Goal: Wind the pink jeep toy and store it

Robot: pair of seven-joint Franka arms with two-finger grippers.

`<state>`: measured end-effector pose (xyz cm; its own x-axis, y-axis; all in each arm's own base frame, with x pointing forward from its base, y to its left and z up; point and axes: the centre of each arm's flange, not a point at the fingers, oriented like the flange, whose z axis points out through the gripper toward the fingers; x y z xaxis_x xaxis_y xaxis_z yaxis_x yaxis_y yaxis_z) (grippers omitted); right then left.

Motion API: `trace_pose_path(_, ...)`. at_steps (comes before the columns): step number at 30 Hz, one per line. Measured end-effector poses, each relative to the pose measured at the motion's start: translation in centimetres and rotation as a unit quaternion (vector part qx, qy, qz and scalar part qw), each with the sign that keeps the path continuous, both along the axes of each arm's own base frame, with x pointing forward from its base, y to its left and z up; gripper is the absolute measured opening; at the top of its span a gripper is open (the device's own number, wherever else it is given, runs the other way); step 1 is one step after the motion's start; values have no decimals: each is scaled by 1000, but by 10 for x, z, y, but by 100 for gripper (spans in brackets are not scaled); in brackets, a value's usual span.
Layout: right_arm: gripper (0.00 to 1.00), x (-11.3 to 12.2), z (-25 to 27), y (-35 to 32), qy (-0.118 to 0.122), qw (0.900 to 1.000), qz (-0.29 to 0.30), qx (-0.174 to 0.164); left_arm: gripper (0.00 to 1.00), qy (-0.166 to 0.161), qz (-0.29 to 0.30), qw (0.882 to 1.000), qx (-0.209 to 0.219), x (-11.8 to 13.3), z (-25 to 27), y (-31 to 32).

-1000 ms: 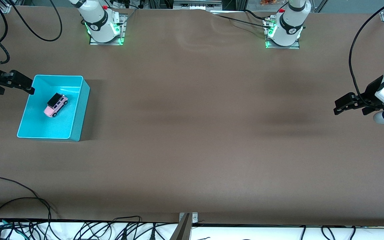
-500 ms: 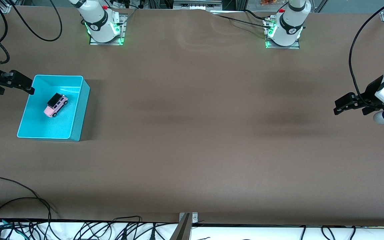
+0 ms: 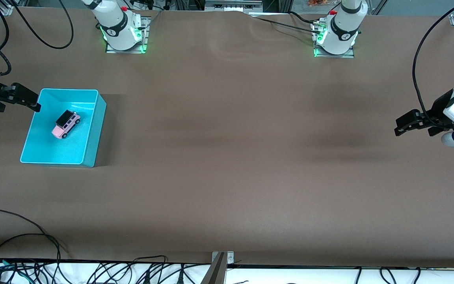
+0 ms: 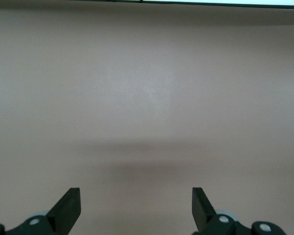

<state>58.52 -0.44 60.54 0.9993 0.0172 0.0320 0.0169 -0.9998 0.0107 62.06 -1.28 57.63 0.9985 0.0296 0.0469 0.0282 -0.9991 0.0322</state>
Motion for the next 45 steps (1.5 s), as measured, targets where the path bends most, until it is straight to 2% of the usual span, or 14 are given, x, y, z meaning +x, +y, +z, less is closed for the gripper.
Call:
trace_pose_path(17, 100, 1, 12, 3, -13, 1000, 3, 2, 100, 0, 0, 1000, 0, 0, 0, 0)
trace_pose_path(45, 100, 1, 12, 3, -13, 1000, 1, 9, 100, 0, 0, 1000, 0, 0, 0, 0)
